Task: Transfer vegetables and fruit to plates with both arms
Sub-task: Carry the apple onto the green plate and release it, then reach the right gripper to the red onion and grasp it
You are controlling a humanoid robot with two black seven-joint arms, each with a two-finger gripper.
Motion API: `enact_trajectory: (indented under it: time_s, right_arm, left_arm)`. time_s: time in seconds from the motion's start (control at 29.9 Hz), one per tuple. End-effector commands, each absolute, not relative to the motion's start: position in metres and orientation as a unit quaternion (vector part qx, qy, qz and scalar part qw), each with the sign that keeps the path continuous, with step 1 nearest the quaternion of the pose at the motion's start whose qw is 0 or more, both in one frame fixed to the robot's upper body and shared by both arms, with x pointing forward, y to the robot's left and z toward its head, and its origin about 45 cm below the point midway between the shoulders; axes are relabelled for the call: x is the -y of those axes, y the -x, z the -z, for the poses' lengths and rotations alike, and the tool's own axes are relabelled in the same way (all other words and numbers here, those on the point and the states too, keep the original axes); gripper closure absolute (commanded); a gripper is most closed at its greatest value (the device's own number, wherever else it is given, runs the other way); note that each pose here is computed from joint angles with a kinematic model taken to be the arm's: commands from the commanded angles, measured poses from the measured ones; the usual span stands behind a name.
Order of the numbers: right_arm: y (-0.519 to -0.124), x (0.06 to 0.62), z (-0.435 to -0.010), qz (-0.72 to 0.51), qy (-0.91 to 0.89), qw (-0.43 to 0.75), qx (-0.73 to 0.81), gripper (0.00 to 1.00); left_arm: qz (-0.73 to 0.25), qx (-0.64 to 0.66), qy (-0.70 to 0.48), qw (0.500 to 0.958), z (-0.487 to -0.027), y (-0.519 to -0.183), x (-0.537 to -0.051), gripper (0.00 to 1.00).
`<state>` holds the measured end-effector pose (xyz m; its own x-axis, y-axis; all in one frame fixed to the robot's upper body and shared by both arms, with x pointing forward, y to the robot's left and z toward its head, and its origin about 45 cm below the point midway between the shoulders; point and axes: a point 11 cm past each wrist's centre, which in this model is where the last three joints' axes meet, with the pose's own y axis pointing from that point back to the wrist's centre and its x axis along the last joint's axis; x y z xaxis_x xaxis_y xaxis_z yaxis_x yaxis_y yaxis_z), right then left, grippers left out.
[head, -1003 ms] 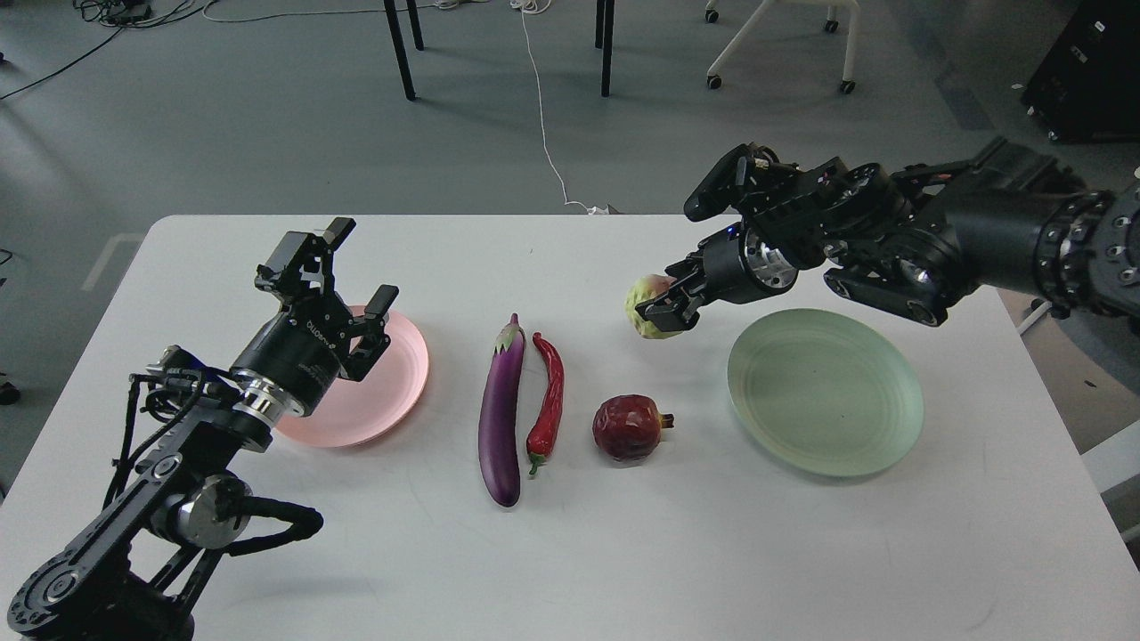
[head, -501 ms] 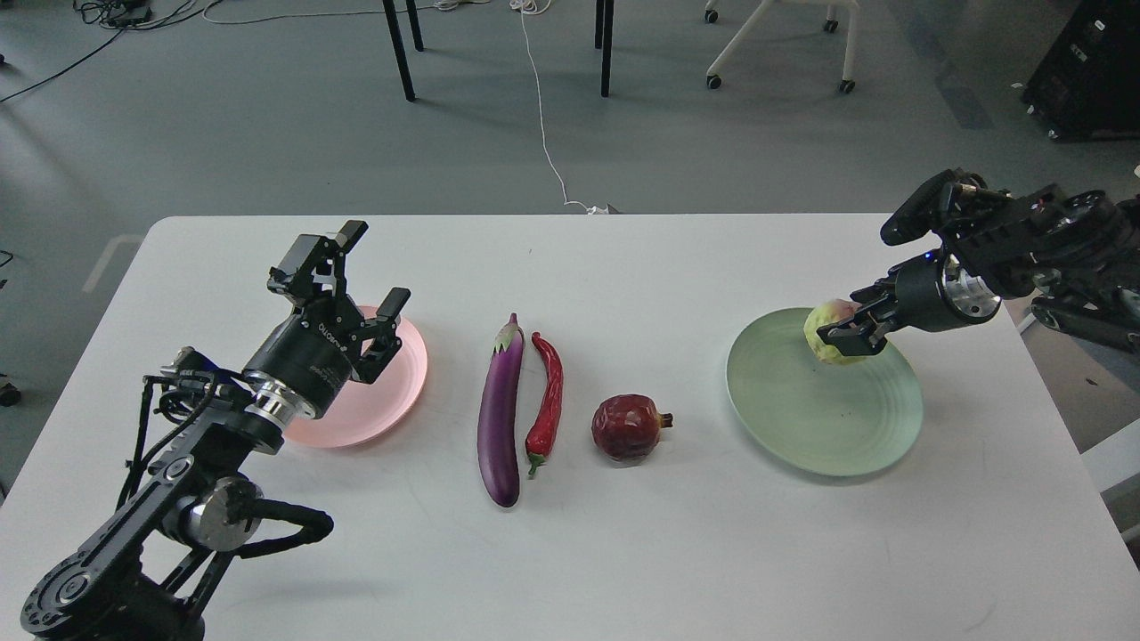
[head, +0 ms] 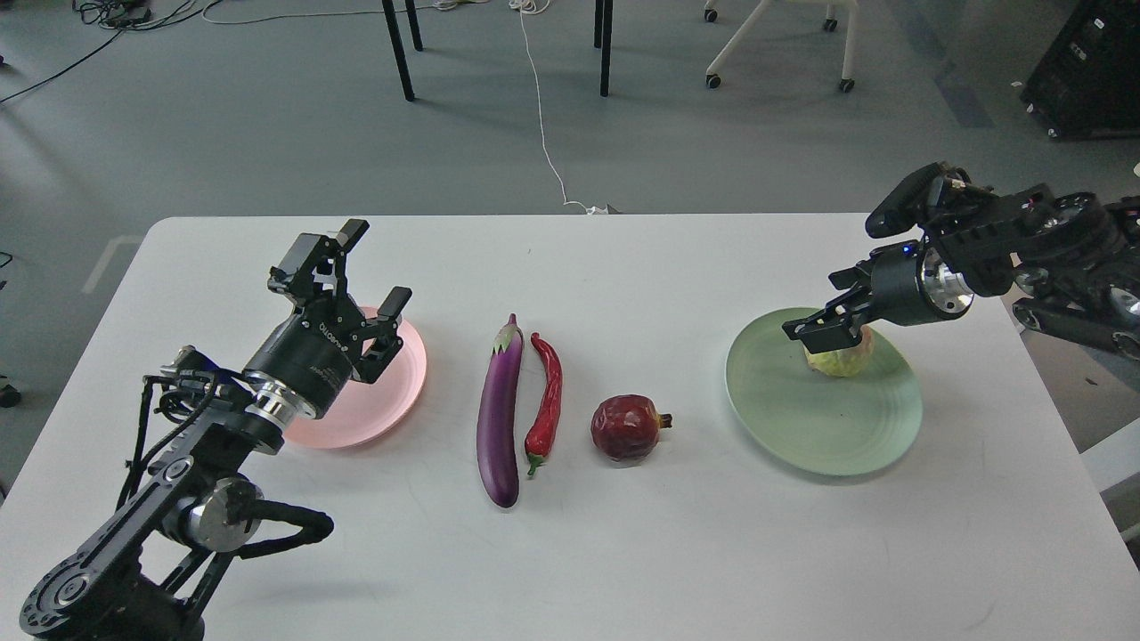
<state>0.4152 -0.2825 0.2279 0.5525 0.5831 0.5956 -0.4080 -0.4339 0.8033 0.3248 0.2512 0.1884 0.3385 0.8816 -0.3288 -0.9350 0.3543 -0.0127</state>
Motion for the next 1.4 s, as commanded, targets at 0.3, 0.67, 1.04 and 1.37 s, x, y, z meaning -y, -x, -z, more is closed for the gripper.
enact_trajectory:
  time_s: [0.3,0.67,1.04,1.37]
  right_arm:
    - [-0.368,0.160,-0.214,-0.469,-0.762,0.420,-0.152,0.03]
    - [-0.356,0.117,-0.168,-0.505,-0.731,0.405,-0.214,0.06]
    - [-0.357,0.132,-0.159,-0.503,-0.720,0.423,-0.225,0.61]
    - [-0.380,0.149,-0.204,-0.531,-0.705,0.430,-0.189,0.64]
  left_arm:
    - [-0.562,-0.130,0.099,0.811,-0.190,-0.326,-0.255,0.02]
    - [-0.567,-0.131,0.097,0.807,-0.188,-0.324,-0.260,0.02]
    - [-0.568,-0.130,0.096,0.807,-0.189,-0.324,-0.261,0.02]
    - [-0.568,-0.129,0.096,0.807,-0.189,-0.324,-0.262,0.02]
